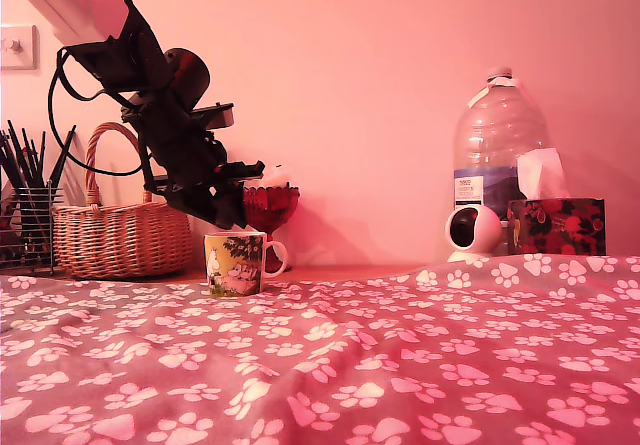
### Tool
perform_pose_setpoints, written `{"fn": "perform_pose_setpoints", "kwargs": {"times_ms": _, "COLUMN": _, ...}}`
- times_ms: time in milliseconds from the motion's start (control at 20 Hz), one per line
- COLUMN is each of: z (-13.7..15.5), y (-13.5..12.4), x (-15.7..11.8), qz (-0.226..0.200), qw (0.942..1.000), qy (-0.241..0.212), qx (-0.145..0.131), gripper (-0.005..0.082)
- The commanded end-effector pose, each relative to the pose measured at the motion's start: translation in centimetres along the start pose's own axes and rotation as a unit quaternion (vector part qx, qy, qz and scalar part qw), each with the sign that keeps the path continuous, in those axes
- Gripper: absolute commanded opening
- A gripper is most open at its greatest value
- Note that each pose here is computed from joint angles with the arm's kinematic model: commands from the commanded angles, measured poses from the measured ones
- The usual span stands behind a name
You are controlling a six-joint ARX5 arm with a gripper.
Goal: Pick the coffee capsule and then drop it inside the coffee cup in front of you
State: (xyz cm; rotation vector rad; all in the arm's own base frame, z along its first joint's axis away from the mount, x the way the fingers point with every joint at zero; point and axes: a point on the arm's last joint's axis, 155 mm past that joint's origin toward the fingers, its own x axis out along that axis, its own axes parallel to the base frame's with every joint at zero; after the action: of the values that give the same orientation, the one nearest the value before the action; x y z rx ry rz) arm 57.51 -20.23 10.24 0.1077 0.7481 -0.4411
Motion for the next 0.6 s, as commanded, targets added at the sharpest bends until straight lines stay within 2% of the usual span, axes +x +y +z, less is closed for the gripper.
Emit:
{"fn": "perform_pose_setpoints", "kwargs": {"times_ms": 0, "z": -0.62, "y": 0.04, "x": 0.82, "qz": 0.002, "qw": 1.0, "qy": 0.008, "qx": -0.001, "gripper": 0.0583}}
{"fn": "perform_pose_setpoints", "kwargs": {"times_ms": 50, "z": -0.84, "y": 0.16, "x": 0.8, "qz": 0.005, "qw": 0.9999, "qy": 0.013, "qx": 0.001, "gripper": 0.0691}}
{"fn": "perform_pose_setpoints", "kwargs": {"times_ms": 100, "z": -0.97, "y": 0.12, "x": 0.8, "qz": 0.004, "qw": 0.9998, "qy": 0.016, "qx": 0.012, "gripper": 0.0723}}
{"fn": "perform_pose_setpoints", "kwargs": {"times_ms": 200, "z": -0.9, "y": 0.08, "x": 0.75, "qz": 0.004, "qw": 0.9996, "qy": 0.015, "qx": 0.023, "gripper": 0.0725}}
{"fn": "perform_pose_setpoints", "kwargs": {"times_ms": 500, "z": -0.35, "y": -0.1, "x": 0.31, "qz": 0.0, "qw": 0.9995, "qy": 0.016, "qx": 0.028, "gripper": 0.0725}}
{"fn": "perform_pose_setpoints", "kwargs": {"times_ms": 550, "z": -0.51, "y": -0.15, "x": 0.22, "qz": -0.001, "qw": 0.999, "qy": 0.022, "qx": 0.039, "gripper": 0.0724}}
